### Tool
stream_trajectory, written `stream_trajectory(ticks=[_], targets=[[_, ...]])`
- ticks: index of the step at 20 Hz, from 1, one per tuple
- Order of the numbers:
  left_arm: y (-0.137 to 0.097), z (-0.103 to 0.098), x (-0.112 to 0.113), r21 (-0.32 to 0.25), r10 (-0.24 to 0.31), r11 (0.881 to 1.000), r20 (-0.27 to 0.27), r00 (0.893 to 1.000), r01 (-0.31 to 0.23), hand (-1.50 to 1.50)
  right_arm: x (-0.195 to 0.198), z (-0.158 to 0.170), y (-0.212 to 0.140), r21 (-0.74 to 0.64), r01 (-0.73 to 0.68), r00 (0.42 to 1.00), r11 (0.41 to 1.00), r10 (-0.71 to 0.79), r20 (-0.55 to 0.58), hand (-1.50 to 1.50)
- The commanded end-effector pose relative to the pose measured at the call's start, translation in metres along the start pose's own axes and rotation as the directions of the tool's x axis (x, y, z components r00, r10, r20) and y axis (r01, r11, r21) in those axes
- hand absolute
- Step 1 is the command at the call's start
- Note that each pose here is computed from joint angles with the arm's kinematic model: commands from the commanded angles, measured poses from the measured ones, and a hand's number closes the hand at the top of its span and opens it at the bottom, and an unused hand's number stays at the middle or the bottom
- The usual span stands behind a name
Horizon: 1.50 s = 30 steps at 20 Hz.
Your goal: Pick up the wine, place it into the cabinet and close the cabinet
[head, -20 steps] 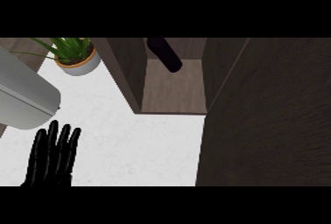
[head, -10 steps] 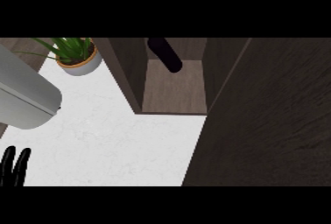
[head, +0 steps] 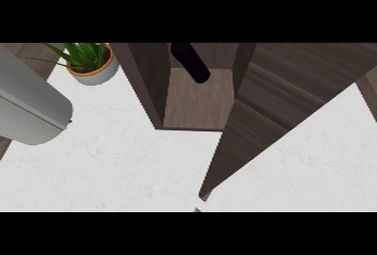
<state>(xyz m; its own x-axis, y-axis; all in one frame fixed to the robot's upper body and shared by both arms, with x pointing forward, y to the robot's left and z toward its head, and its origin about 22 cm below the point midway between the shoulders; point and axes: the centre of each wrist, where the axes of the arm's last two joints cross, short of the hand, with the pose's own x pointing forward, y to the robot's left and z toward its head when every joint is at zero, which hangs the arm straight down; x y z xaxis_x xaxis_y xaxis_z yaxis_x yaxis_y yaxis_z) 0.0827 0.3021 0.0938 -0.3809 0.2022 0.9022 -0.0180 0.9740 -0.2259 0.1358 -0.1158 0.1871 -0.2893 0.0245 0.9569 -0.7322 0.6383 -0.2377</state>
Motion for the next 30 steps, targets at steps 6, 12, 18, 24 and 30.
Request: stream_trajectory(ticks=[6,12,18,24,30], targets=[[0.028,-0.006,0.016,-0.014,0.039,0.999,0.002,0.999,-0.039,-1.5,0.01,-0.071,0.018,-0.077,-0.08,0.997,0.994,0.08,-0.003,1.5],[0.045,-0.006,0.031,-0.04,0.013,0.999,-0.011,1.0,-0.013,-1.5,-0.007,-0.129,-0.012,-0.155,-0.138,0.99,0.978,0.132,-0.043,1.5],[0.052,-0.018,0.041,-0.029,0.002,1.0,-0.018,1.0,-0.002,-1.5,-0.012,-0.161,-0.044,-0.185,-0.155,0.988,0.97,0.147,-0.057,1.5],[0.037,-0.018,0.036,-0.068,0.031,0.997,-0.065,0.997,-0.035,-1.5,-0.029,-0.175,-0.089,-0.238,-0.202,0.979,0.95,0.19,-0.071,1.5],[0.006,-0.025,0.01,-0.086,0.072,0.993,-0.098,0.993,-0.08,-1.5,-0.035,-0.196,-0.126,-0.269,-0.204,0.979,0.941,0.188,-0.083,1.5]])
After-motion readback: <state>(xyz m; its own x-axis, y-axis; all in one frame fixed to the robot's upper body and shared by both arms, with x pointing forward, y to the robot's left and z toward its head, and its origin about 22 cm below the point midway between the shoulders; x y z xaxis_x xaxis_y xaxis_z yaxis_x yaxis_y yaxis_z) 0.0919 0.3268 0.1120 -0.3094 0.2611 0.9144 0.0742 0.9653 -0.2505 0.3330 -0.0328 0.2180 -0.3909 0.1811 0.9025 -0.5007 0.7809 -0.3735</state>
